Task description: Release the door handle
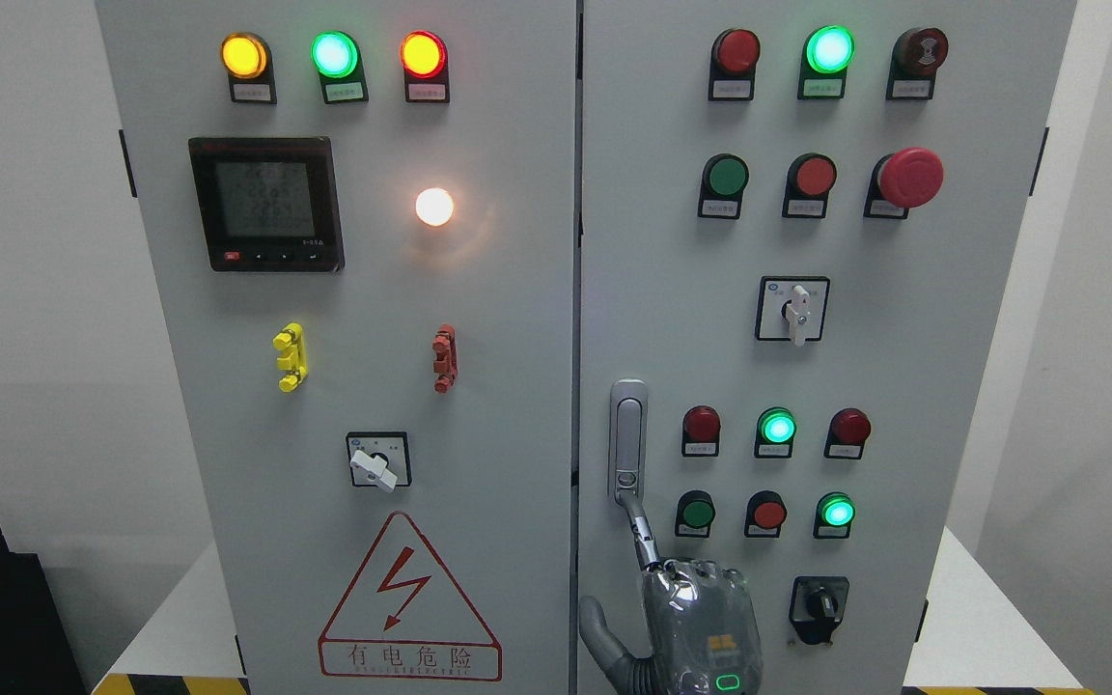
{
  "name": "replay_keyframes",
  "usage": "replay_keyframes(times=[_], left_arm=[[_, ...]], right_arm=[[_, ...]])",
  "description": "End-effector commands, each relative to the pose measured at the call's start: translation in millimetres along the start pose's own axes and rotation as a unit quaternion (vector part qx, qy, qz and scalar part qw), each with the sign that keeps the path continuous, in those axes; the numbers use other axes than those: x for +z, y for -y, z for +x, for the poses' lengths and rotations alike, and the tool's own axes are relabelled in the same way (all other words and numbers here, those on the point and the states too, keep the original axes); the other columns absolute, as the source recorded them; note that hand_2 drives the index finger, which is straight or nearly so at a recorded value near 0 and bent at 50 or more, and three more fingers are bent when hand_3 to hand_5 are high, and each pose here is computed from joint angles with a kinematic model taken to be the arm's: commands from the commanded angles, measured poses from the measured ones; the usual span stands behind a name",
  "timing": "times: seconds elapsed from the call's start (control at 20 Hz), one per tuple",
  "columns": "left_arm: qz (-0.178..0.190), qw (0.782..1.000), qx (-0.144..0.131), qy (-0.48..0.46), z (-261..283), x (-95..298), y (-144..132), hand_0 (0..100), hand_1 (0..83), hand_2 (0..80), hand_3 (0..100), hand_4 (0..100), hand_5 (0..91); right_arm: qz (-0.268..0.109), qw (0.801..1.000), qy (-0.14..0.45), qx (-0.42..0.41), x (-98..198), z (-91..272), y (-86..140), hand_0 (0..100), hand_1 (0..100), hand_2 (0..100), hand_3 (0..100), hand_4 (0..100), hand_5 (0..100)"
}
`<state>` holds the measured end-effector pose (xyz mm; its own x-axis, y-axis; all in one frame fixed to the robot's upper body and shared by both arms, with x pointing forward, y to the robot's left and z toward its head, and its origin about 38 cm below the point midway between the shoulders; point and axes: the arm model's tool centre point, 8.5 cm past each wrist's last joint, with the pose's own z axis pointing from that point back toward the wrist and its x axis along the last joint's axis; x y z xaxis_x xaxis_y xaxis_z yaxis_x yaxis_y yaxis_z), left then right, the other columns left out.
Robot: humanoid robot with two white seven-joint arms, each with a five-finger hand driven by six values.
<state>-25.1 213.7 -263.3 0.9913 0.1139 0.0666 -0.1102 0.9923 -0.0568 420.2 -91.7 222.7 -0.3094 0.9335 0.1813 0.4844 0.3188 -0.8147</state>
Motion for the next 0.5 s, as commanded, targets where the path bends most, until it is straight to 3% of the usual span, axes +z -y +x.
replay_keyframes(times=[0.0, 0.45], left_arm=[[-0.002, 1.000, -0.006, 0.007, 5.2, -0.8, 0.8, 12, 38.9, 0.0, 0, 0, 0.0], [-0.002, 1.000, -0.006, 0.007, 5.2, -0.8, 0.8, 12, 38.9, 0.0, 0, 0, 0.0]], right_arm=[[0.003, 1.000, -0.002, 0.000, 1.7, -0.4, -1.7, 35, 41, 11, 100, 100, 99], [0.006, 1.000, -0.002, 0.000, 2.2, -0.5, -2.5, 35, 41, 14, 100, 100, 99]])
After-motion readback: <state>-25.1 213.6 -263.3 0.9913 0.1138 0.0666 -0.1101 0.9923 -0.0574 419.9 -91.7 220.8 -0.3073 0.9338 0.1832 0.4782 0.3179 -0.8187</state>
